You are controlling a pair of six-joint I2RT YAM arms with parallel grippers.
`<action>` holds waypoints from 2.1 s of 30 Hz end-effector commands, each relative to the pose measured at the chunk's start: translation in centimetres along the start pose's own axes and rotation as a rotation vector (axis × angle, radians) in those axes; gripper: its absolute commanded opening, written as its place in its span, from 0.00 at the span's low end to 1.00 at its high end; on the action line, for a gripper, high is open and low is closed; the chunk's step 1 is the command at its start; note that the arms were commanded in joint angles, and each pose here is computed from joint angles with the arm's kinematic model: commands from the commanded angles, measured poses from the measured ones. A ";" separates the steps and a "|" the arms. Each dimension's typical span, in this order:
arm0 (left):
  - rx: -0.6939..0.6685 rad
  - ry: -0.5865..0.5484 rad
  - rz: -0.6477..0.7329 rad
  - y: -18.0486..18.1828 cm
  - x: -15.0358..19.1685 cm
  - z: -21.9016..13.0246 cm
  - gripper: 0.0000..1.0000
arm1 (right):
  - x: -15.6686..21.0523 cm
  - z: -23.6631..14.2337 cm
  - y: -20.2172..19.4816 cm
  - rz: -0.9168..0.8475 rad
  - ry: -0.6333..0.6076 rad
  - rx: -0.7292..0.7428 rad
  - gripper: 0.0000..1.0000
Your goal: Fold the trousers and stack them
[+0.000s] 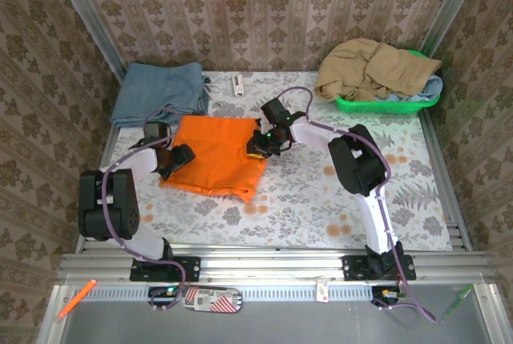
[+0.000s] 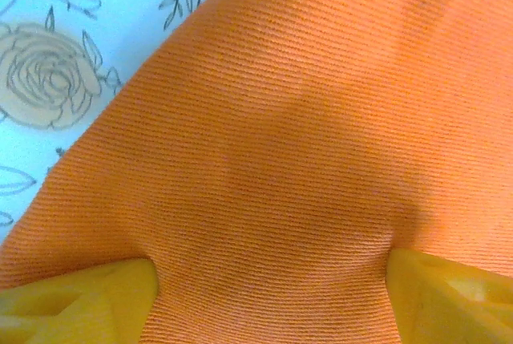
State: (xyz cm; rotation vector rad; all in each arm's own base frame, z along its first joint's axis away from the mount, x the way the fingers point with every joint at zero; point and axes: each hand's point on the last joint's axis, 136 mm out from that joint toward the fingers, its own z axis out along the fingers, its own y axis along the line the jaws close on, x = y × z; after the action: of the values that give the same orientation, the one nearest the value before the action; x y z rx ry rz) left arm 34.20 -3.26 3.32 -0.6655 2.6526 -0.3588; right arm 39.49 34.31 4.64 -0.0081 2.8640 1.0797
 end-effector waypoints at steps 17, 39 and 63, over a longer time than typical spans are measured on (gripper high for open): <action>-0.033 -0.021 0.132 -3.2 -0.8 -1.6 0.79 | 10.9 1.2 4.4 -0.017 0.126 -0.165 0.15; -0.042 0.066 0.210 -3.8 4.0 -2.9 0.78 | 8.7 -7.6 -2.4 -0.011 0.056 -0.073 0.21; -0.225 0.082 0.125 0.1 -0.8 -0.2 0.79 | 2.8 -0.2 -2.5 -0.164 0.046 0.125 0.65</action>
State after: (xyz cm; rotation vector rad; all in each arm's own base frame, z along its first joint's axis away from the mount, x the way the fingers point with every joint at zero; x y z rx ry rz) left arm 34.23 -2.20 4.13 -0.5689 2.8422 -0.0183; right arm 37.16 30.62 3.16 -0.1930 2.8885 0.8223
